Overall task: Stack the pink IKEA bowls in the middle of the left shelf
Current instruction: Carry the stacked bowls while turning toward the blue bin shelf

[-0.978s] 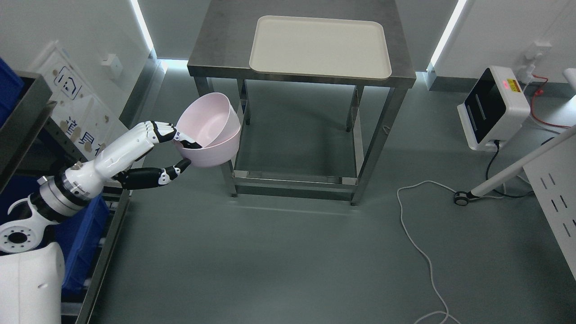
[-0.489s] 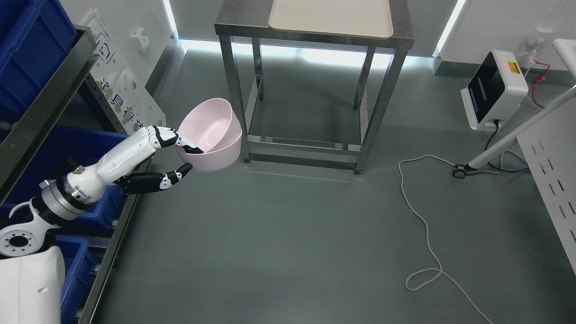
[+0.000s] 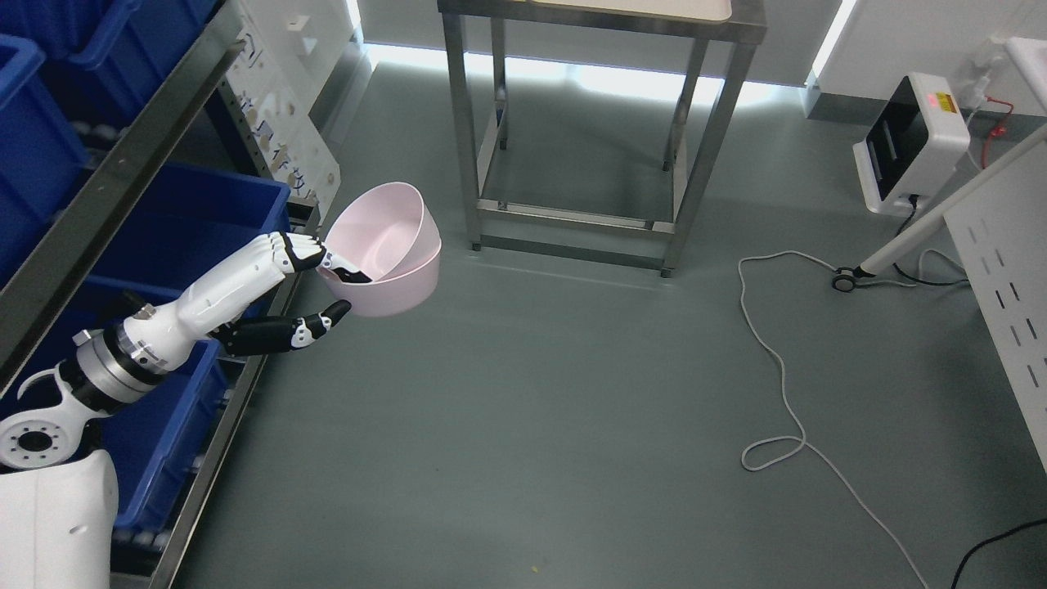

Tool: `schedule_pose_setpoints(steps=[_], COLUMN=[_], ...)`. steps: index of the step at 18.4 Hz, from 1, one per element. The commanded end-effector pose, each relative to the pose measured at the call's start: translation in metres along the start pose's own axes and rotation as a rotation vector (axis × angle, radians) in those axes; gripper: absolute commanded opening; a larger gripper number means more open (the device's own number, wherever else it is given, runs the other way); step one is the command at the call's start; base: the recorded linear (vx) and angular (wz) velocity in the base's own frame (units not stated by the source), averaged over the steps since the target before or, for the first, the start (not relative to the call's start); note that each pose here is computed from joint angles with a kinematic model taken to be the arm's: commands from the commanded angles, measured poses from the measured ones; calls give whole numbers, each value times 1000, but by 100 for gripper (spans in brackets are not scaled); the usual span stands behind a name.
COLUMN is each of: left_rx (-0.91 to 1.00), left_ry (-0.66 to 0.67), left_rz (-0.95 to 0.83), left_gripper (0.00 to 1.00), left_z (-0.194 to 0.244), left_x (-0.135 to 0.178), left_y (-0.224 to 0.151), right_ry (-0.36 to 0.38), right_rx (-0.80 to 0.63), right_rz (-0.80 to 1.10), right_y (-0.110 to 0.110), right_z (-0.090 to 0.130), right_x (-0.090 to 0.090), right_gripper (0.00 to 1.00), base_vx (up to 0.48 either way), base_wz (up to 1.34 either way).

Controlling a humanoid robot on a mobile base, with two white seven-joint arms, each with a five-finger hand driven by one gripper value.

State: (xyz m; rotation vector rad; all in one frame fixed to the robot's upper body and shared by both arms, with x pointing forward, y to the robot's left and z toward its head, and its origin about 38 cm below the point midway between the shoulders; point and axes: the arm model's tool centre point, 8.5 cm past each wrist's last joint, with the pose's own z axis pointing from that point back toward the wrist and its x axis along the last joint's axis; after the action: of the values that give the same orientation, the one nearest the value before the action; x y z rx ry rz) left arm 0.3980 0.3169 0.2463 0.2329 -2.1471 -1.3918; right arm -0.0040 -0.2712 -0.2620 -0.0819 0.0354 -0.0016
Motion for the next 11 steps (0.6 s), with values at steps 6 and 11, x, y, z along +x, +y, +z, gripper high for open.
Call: schedule_pose_setpoints(steps=[6,11], left_rx=[5,11], left_ry=[7,11], left_rz=[-4,-2], left_gripper=[7,7], left_z=[3,4], left_x=[0,-1], left_y=[1,2], right_ry=[-6,-5], right_rx=[-17,-17], right_rz=[-11,-11], right_y=[-11,-11], right_z=[-1,-1], right_x=[-7,-7], right_gripper=[100,100], base_vx=[-245,-166], base_wz=[648,769])
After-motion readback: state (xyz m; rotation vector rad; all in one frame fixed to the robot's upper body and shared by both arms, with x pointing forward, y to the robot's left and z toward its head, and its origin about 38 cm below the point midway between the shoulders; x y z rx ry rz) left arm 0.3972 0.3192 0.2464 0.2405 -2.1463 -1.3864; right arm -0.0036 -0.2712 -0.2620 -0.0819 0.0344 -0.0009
